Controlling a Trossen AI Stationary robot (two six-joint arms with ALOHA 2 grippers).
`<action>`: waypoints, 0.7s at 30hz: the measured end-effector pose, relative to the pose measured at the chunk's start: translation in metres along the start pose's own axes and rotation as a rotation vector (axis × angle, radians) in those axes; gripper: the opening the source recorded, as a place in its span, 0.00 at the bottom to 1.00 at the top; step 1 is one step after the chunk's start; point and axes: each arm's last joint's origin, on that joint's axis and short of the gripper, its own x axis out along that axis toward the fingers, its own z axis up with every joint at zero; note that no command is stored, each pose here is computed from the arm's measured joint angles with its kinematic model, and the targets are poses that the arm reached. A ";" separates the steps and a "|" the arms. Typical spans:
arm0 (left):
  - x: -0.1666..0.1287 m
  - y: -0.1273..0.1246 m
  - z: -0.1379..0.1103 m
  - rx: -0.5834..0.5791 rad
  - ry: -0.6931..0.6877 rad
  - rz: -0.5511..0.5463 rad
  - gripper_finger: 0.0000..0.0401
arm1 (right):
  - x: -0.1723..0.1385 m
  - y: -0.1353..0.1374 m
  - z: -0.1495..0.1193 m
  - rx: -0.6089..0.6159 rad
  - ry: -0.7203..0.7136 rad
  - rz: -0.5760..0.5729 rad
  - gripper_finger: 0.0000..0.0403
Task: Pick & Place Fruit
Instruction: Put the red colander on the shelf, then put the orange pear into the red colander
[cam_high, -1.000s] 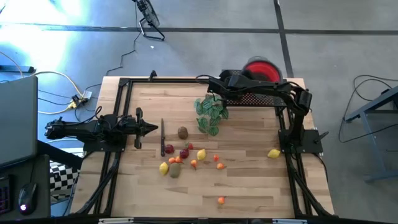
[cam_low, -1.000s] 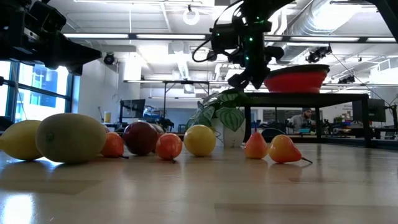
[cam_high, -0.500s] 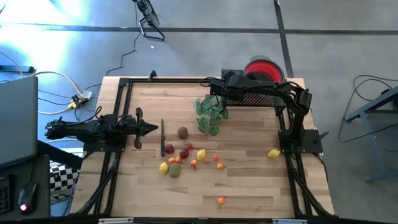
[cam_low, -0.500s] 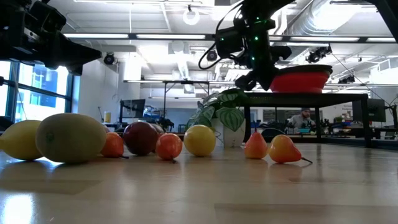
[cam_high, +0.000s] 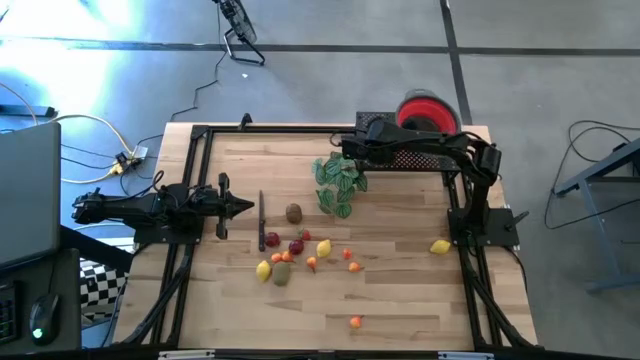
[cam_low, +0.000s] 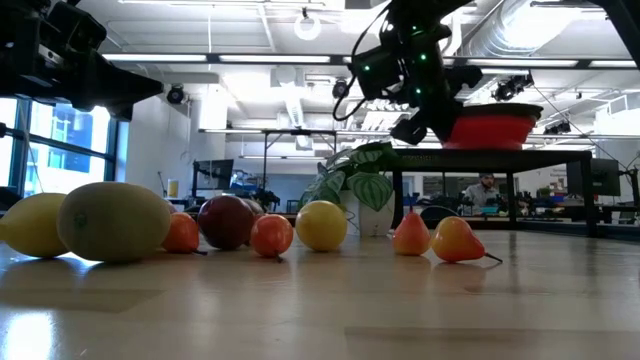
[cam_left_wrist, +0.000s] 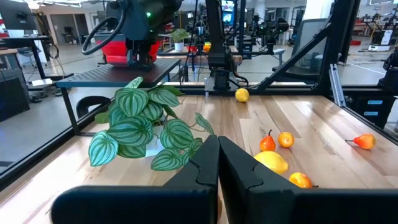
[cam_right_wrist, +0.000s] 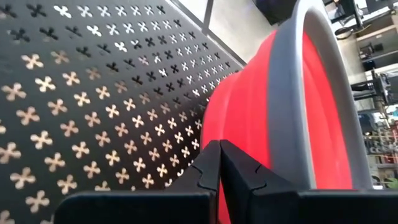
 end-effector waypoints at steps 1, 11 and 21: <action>0.000 0.000 0.000 0.000 0.000 0.000 0.00 | -0.001 0.001 0.000 -0.003 -0.002 0.004 0.01; 0.000 0.000 0.000 0.000 0.000 0.000 0.00 | -0.015 0.013 -0.005 -0.085 -0.028 0.093 0.01; 0.000 0.000 0.000 0.000 0.000 0.000 0.00 | -0.052 0.054 0.006 -0.122 -0.216 0.498 0.01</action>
